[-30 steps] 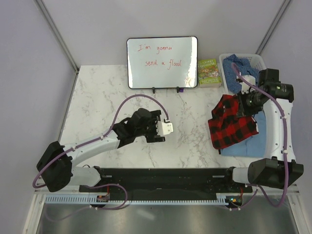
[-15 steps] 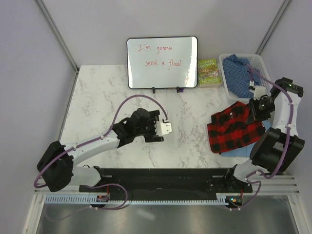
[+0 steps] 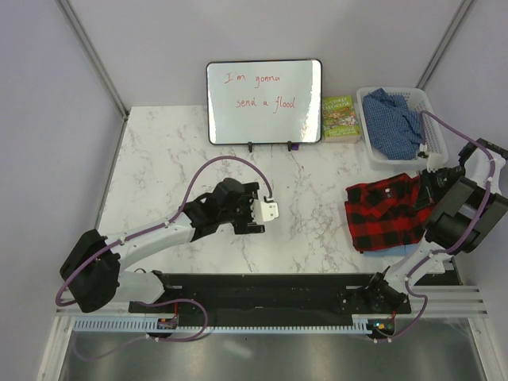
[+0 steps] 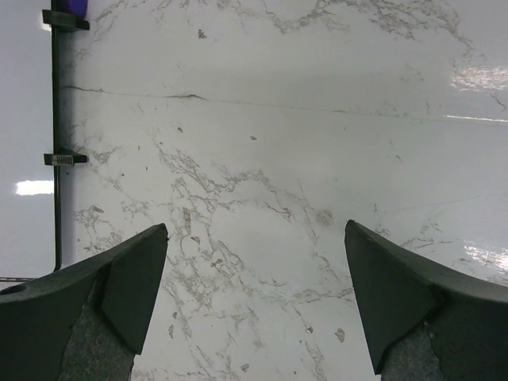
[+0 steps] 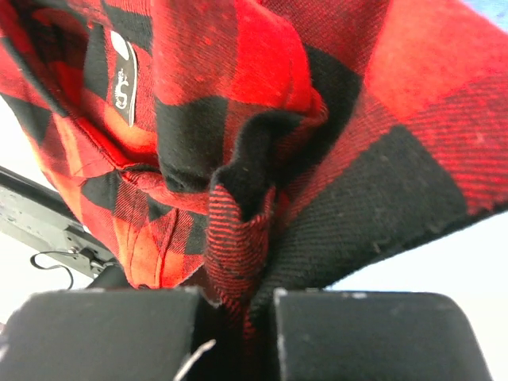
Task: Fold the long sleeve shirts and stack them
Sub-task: Neatly place the folded shirt to the corner
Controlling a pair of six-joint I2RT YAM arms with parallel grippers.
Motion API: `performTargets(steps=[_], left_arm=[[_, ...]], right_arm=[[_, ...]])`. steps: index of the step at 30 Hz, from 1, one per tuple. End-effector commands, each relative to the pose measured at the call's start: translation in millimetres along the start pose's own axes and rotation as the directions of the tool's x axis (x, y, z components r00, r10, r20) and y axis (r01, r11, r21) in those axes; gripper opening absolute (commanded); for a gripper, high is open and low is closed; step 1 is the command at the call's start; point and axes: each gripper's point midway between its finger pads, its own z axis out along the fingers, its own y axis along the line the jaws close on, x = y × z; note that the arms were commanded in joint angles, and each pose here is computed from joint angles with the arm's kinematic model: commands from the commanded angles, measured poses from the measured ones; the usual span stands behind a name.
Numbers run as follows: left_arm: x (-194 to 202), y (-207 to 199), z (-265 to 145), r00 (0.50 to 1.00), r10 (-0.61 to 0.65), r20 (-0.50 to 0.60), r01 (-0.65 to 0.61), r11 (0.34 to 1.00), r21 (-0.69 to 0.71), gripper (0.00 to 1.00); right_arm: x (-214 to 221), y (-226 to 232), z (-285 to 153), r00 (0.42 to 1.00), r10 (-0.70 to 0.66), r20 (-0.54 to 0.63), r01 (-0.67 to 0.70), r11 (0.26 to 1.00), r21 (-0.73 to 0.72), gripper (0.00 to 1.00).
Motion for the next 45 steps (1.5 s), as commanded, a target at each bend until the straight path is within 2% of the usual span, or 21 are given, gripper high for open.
performTargets(steps=[1, 5, 6, 9, 11, 12, 13, 20, 21, 23, 27, 31, 35, 38, 45], left_arm=[[-3, 1, -4, 1.000, -0.005, -0.001, 0.005, 1.000, 0.016, 0.99], [-2, 2, -6, 1.000, -0.005, -0.009, 0.006, 1.000, 0.016, 0.99], [0, 1, -6, 1.000, -0.008, -0.016, 0.009, 1.000, 0.018, 0.99], [-1, 1, -8, 0.999, -0.034, -0.022, 0.035, 0.999, 0.020, 0.99], [0, 1, -10, 0.997, -0.076, -0.035, 0.077, 0.997, 0.033, 0.99], [2, 1, -11, 0.995, -0.092, -0.041, 0.093, 0.995, 0.032, 0.99], [3, -2, -12, 0.992, -0.117, -0.048, 0.119, 0.992, 0.042, 0.99], [18, 0, -21, 0.962, -0.262, -0.077, 0.266, 0.963, 0.048, 0.99], [19, 8, -23, 0.954, -0.291, -0.073, 0.294, 0.955, 0.035, 0.99], [27, 8, -26, 0.930, -0.351, -0.105, 0.357, 0.933, 0.038, 0.99], [31, 22, -38, 0.893, -0.439, -0.097, 0.443, 0.896, 0.022, 0.99], [37, 24, -47, 0.866, -0.490, -0.101, 0.494, 0.870, 0.014, 0.99], [46, 27, -56, 0.825, -0.555, -0.107, 0.559, 0.829, 0.002, 0.99], [54, 30, -62, 0.800, -0.590, -0.113, 0.593, 0.805, -0.010, 0.99], [74, 29, -69, 0.756, -0.641, -0.135, 0.640, 0.766, -0.052, 0.99]], right_arm=[[-3, -9, 9, 0.999, -0.046, 0.020, 0.047, 0.999, -0.023, 0.04], [-1, -23, 21, 0.999, -0.048, 0.014, 0.048, 0.999, 0.003, 0.06], [2, -27, 24, 0.999, -0.047, 0.005, 0.047, 0.999, 0.011, 0.11], [11, -36, 27, 0.999, -0.041, -0.021, 0.042, 0.998, 0.055, 0.38], [10, -43, 21, 0.999, -0.051, -0.011, 0.052, 0.994, 0.101, 0.41], [9, -46, 17, 0.999, -0.054, -0.002, 0.053, 0.991, 0.122, 0.51], [7, -50, 9, 0.998, -0.062, 0.006, 0.061, 0.985, 0.160, 0.56], [-1, -62, -40, 0.995, -0.101, 0.021, 0.089, 0.945, 0.315, 0.62], [-4, -63, -46, 0.994, -0.107, 0.028, 0.091, 0.938, 0.333, 0.68], [-9, -64, -57, 0.994, -0.103, 0.039, 0.083, 0.929, 0.360, 0.71], [-20, -46, -72, 0.985, -0.135, 0.104, 0.089, 0.929, 0.358, 0.78], [-26, -16, -64, 0.982, -0.145, 0.120, 0.108, 0.957, 0.269, 0.77], [-23, -1, -36, 0.990, -0.116, 0.085, 0.099, 0.979, 0.180, 0.69], [-6, -13, -14, 0.998, -0.062, 0.018, 0.058, 0.986, 0.159, 0.63], [29, -46, 24, 0.997, -0.003, -0.080, 0.014, 0.990, 0.137, 0.65]])
